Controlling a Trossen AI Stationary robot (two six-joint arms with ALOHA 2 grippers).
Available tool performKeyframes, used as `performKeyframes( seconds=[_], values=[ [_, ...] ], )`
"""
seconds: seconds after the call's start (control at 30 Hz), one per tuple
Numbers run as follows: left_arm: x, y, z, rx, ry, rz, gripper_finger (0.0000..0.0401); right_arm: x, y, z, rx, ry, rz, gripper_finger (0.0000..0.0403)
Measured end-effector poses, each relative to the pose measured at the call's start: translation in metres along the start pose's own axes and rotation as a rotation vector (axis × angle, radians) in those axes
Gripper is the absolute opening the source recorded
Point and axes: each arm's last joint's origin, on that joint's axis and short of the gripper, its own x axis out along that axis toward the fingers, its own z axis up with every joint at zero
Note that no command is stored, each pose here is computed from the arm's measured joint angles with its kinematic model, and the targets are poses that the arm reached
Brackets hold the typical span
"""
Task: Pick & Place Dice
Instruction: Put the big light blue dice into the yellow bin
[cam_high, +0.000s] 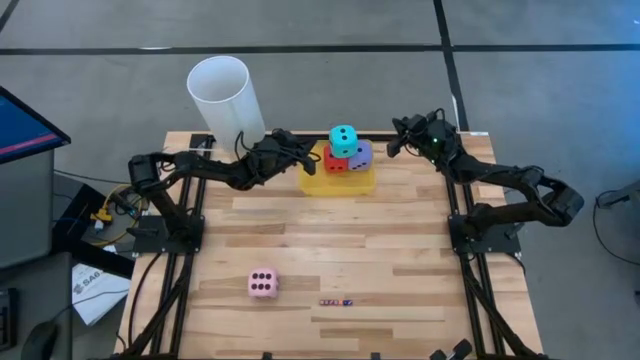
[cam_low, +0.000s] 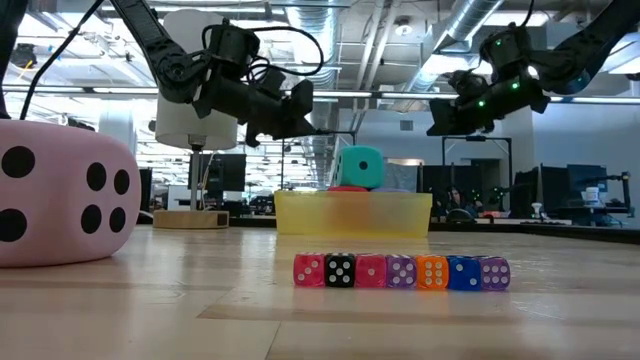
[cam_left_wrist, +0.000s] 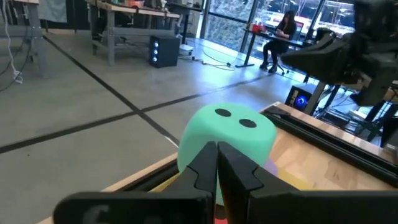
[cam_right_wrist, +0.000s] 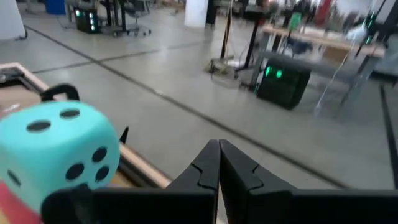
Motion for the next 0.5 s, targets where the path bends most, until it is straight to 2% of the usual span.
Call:
performKeyframes(
  seconds=[0.27, 0.5],
  values=[
    [-0.001, -0.004, -0.002, 0.013, 0.026, -0.054, 0.0003, -0.001, 0.010, -0.001, 0.009, 0.017, 0.041, 0.0001],
    [-0.001, -0.002, -0.009, 0.028, 0.099, -0.039, 0.0003, -0.004, 0.022, 0.000, 0.001, 0.012, 0.092, 0.0001]
  ],
)
